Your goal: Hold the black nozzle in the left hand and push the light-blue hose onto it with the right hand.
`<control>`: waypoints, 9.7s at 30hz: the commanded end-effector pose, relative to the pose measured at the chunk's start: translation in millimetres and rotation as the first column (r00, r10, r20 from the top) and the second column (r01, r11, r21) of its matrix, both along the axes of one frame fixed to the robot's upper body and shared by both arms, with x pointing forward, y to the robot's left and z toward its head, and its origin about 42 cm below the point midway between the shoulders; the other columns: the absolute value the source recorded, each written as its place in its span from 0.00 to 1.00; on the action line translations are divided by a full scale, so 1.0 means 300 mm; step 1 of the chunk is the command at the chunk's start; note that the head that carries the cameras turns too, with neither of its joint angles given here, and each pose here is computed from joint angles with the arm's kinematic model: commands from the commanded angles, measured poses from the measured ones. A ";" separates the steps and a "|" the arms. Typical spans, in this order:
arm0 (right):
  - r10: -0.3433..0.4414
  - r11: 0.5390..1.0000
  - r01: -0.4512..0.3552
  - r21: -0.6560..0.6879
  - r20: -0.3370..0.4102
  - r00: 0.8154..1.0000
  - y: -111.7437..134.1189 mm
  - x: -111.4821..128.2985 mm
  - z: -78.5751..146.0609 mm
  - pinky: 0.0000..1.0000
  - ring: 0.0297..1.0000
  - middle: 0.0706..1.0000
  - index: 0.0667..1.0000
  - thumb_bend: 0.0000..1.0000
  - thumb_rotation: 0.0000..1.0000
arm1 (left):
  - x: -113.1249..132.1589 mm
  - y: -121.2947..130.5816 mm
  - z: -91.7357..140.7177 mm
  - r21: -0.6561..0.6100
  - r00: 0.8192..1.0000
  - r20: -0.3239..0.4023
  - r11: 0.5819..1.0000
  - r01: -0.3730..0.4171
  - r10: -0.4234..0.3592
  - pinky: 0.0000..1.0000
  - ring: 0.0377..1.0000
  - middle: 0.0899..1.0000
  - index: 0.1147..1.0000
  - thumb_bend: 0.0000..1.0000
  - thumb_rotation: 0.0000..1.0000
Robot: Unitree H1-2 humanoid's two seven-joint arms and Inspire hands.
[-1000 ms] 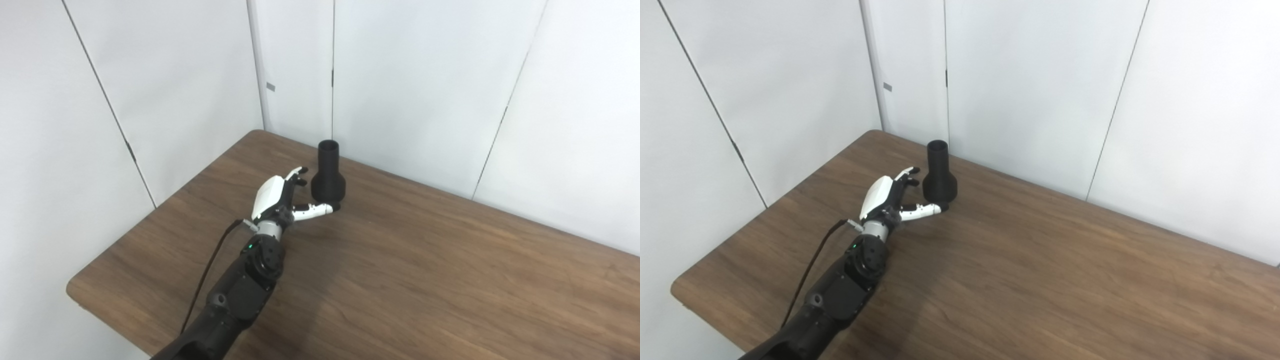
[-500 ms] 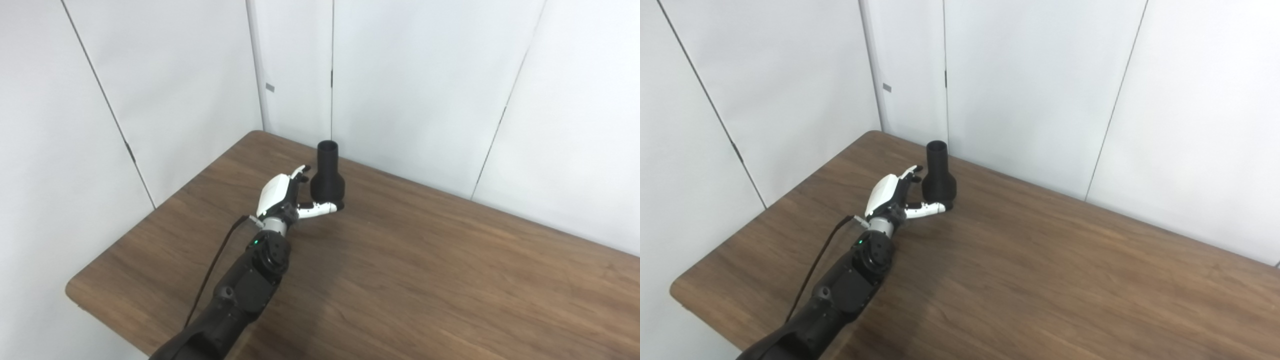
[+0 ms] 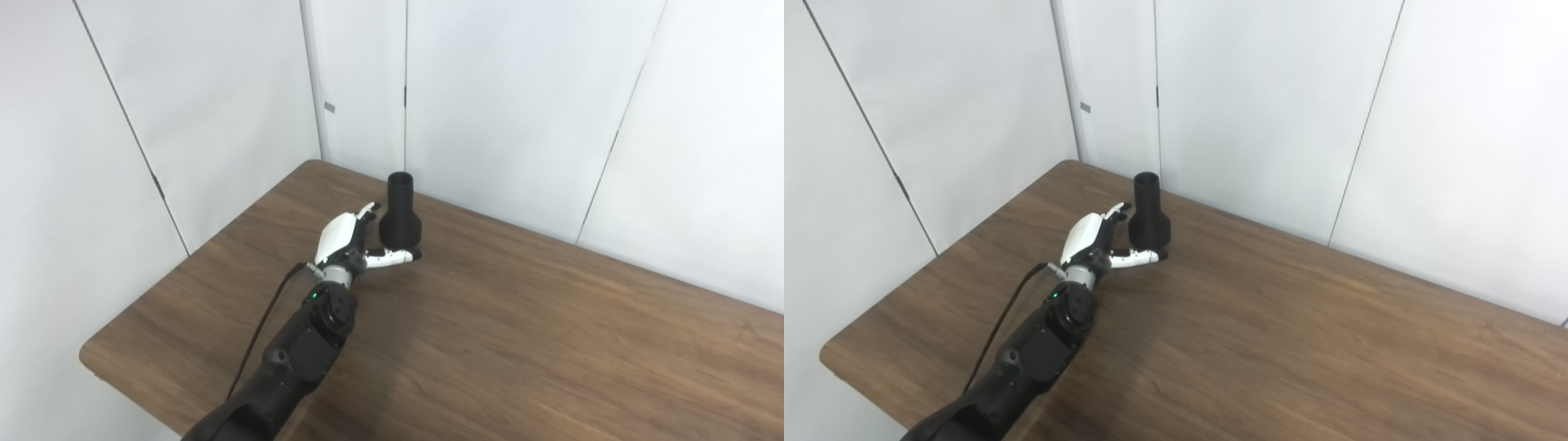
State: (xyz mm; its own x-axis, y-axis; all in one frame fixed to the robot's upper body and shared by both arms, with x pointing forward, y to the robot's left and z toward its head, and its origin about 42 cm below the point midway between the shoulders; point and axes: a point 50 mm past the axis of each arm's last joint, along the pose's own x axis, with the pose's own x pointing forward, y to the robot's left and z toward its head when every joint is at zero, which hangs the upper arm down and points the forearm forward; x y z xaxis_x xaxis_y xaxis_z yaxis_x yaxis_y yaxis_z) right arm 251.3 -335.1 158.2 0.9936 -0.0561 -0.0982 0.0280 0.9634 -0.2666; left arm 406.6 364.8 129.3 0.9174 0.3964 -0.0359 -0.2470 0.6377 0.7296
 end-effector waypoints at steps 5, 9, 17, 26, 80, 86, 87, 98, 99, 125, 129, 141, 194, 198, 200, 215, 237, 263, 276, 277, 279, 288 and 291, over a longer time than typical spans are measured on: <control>0.027 1.000 -0.026 -0.012 0.018 0.999 -0.004 -0.008 0.030 0.47 0.57 0.59 0.56 0.35 0.36 | -0.029 -0.025 -0.117 -0.068 0.982 -0.190 0.998 -0.001 -0.012 1.00 0.94 0.85 0.90 1.00 0.35; 0.034 0.999 -0.033 -0.012 0.018 0.999 0.001 -0.010 0.030 0.47 0.57 0.59 0.56 0.35 0.36 | -0.025 -0.036 -0.113 -0.071 0.982 -0.187 0.997 0.003 -0.016 1.00 0.91 0.80 0.88 1.00 0.31; 0.044 0.999 -0.044 -0.018 0.014 0.999 0.000 -0.021 0.036 0.48 0.57 0.59 0.56 0.34 0.37 | -0.015 -0.053 -0.122 -0.066 0.982 -0.190 0.998 0.006 -0.019 1.00 0.91 0.80 0.88 1.00 0.30; 0.050 0.998 -0.050 -0.028 0.001 0.999 0.000 -0.039 0.047 0.49 0.58 0.60 0.57 0.35 0.37 | -0.005 -0.068 -0.128 -0.084 0.978 -0.206 0.996 0.003 -0.020 1.00 0.91 0.76 0.88 1.00 0.28; 0.090 0.995 -0.090 -0.048 -0.002 0.996 0.026 -0.087 0.076 0.51 0.60 0.63 0.61 0.34 0.31 | 0.030 -0.138 -0.199 0.096 0.940 -0.304 0.977 0.190 -0.153 1.00 0.80 0.70 0.74 1.00 0.20; 0.093 0.994 -0.092 -0.051 0.003 0.996 0.031 -0.094 0.082 0.52 0.61 0.63 0.61 0.33 0.28 | 0.017 -0.137 -0.230 0.132 0.954 -0.267 0.976 0.173 -0.133 1.00 0.70 0.48 0.66 1.00 0.13; 0.093 0.994 -0.093 -0.051 0.003 0.996 0.031 -0.095 0.082 0.52 0.60 0.62 0.61 0.33 0.28 | 0.015 -0.136 -0.234 0.134 0.958 -0.257 0.977 0.168 -0.130 1.00 0.71 0.51 0.62 1.00 0.09; 0.101 0.994 -0.100 -0.041 0.010 0.995 0.036 -0.099 0.090 0.51 0.60 0.62 0.60 0.35 0.32 | -0.034 -0.151 -0.322 0.231 0.976 -0.118 0.950 0.208 -0.185 0.95 0.52 0.43 0.42 0.53 0.00; 0.101 0.994 -0.100 -0.040 0.010 0.995 0.036 -0.099 0.090 0.51 0.60 0.62 0.60 0.35 0.32 | -0.036 -0.151 -0.325 0.233 0.975 -0.114 0.949 0.213 -0.191 0.95 0.51 0.42 0.43 0.53 0.00; 0.094 0.995 -0.093 -0.025 0.034 0.995 0.056 -0.104 0.099 0.53 0.62 0.64 0.62 0.32 0.21 | -0.061 -0.168 -0.338 0.208 0.973 0.002 0.952 0.226 -0.232 0.92 0.47 0.38 0.46 0.52 0.00; 0.085 0.996 -0.085 -0.005 0.063 0.994 0.072 -0.100 0.111 0.56 0.63 0.65 0.63 0.30 0.11 | -0.047 -0.170 -0.322 0.198 0.968 0.028 0.950 0.239 -0.250 0.93 0.47 0.40 0.44 0.52 0.00; -0.002 1.000 0.003 -0.008 0.152 0.988 0.062 -0.120 0.192 0.59 0.64 0.65 0.64 0.28 0.00 | -0.020 -0.205 -0.269 0.193 0.925 0.107 0.920 0.340 -0.364 0.94 0.48 0.43 0.42 0.53 0.00; -0.520 0.827 0.562 -0.030 0.339 0.784 -0.052 -0.208 0.257 0.62 0.70 0.72 0.73 0.58 0.01 | -0.248 -0.796 -0.263 0.239 0.460 0.223 0.506 0.829 -0.859 0.89 0.51 0.43 0.36 0.50 0.00; -0.474 0.854 0.517 -0.055 0.326 0.818 -0.069 -0.187 0.258 0.71 0.77 0.79 0.82 0.59 0.00 | -0.281 -0.801 -0.287 0.243 0.448 0.212 0.491 0.837 -0.868 0.89 0.51 0.43 0.37 0.50 0.00; -0.461 0.860 0.506 -0.069 0.321 0.827 -0.077 -0.173 0.259 0.75 0.80 0.82 0.85 0.62 0.09 | -0.293 -0.800 -0.301 0.242 0.449 0.209 0.490 0.837 -0.869 0.90 0.52 0.43 0.36 0.50 0.00; -0.423 0.868 0.476 -0.146 0.288 0.859 -0.101 -0.081 0.256 0.77 0.85 0.88 0.90 0.74 0.35 | -0.354 -0.842 -0.379 0.205 0.442 0.195 0.477 0.855 -0.876 0.86 0.51 0.42 0.38 0.50 0.00; -0.417 0.880 0.446 -0.164 0.185 0.890 -0.118 0.194 0.167 0.83 0.89 0.92 0.95 0.88 0.43 | -0.377 -0.788 -0.435 0.186 0.468 0.137 0.486 0.854 -0.873 0.85 0.51 0.43 0.36 0.50 0.00; -0.467 0.852 0.501 -0.151 0.213 0.858 -0.184 0.345 0.148 0.76 0.86 0.91 0.94 0.89 0.40 | -0.402 -0.736 -0.460 0.186 0.463 0.097 0.473 0.861 -0.881 0.89 0.52 0.44 0.36 0.50 0.00; -0.467 0.852 0.500 -0.155 0.207 0.860 -0.196 0.418 0.145 0.81 0.90 0.93 0.96 0.89 0.32 | -0.414 -0.738 -0.464 0.180 0.457 0.095 0.467 0.866 -0.884 0.89 0.52 0.44 0.36 0.50 0.00; -0.469 0.852 0.501 -0.152 0.203 0.859 -0.197 0.422 0.146 0.80 0.89 0.93 0.96 0.89 0.32 | -0.415 -0.739 -0.463 0.181 0.456 0.097 0.467 0.866 -0.884 0.89 0.52 0.44 0.36 0.50 0.00; -0.472 0.852 0.502 -0.148 0.199 0.859 -0.199 0.430 0.149 0.79 0.89 0.93 0.96 0.89 0.32 | -0.416 -0.739 -0.462 0.180 0.455 0.099 0.465 0.866 -0.885 0.89 0.52 0.43 0.36 0.50 0.00; -0.484 0.841 0.519 -0.152 0.214 0.848 -0.188 0.442 0.176 0.78 0.88 0.92 0.93 0.90 0.35 | -0.417 -0.740 -0.457 0.185 0.448 0.100 0.459 0.869 -0.889 0.87 0.52 0.43 0.36 0.50 0.00; -0.480 0.845 0.516 -0.139 0.226 0.847 -0.179 0.441 0.190 0.78 0.88 0.93 0.93 0.89 0.33 | -0.417 -0.740 -0.456 0.185 0.449 0.102 0.460 0.868 -0.888 0.86 0.52 0.44 0.36 0.50 0.00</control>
